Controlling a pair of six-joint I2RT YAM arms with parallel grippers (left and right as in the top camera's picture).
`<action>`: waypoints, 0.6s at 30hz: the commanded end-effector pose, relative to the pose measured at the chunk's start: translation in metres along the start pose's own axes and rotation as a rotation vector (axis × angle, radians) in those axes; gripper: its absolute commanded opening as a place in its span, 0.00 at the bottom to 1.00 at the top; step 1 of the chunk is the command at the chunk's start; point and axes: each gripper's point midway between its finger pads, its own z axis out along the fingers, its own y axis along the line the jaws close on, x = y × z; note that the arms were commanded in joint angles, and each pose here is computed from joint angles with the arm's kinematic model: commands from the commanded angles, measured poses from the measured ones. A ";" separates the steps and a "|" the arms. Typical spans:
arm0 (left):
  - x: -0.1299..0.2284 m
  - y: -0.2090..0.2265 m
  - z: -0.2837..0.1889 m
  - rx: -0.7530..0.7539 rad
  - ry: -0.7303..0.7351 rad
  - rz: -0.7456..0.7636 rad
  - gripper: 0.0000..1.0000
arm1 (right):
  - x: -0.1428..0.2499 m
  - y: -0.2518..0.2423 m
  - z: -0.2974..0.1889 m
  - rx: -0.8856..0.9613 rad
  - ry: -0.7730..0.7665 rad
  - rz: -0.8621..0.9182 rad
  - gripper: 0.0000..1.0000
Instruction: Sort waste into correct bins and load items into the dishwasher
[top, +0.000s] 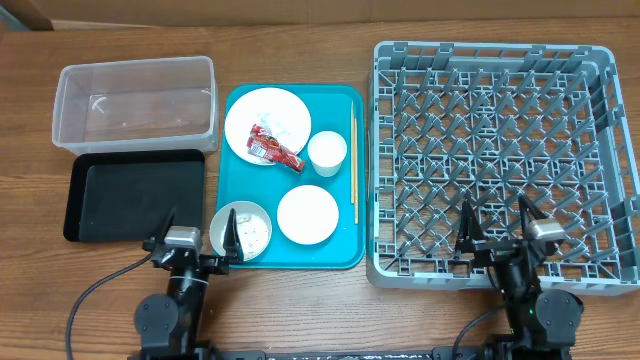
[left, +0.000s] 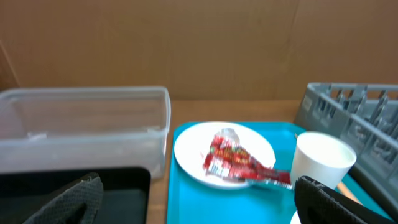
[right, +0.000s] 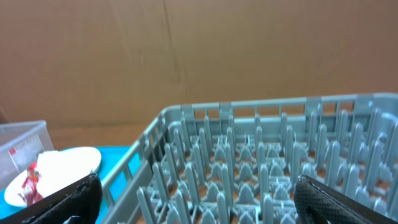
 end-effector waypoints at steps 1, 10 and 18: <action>-0.048 -0.003 -0.008 -0.002 -0.075 -0.010 1.00 | -0.040 0.008 -0.006 -0.019 -0.077 -0.013 1.00; -0.127 -0.003 0.006 -0.017 -0.010 0.000 1.00 | -0.089 0.014 0.005 -0.008 0.000 0.000 1.00; -0.171 -0.005 0.061 0.004 0.309 -0.050 1.00 | -0.124 0.020 0.040 -0.020 0.203 0.040 1.00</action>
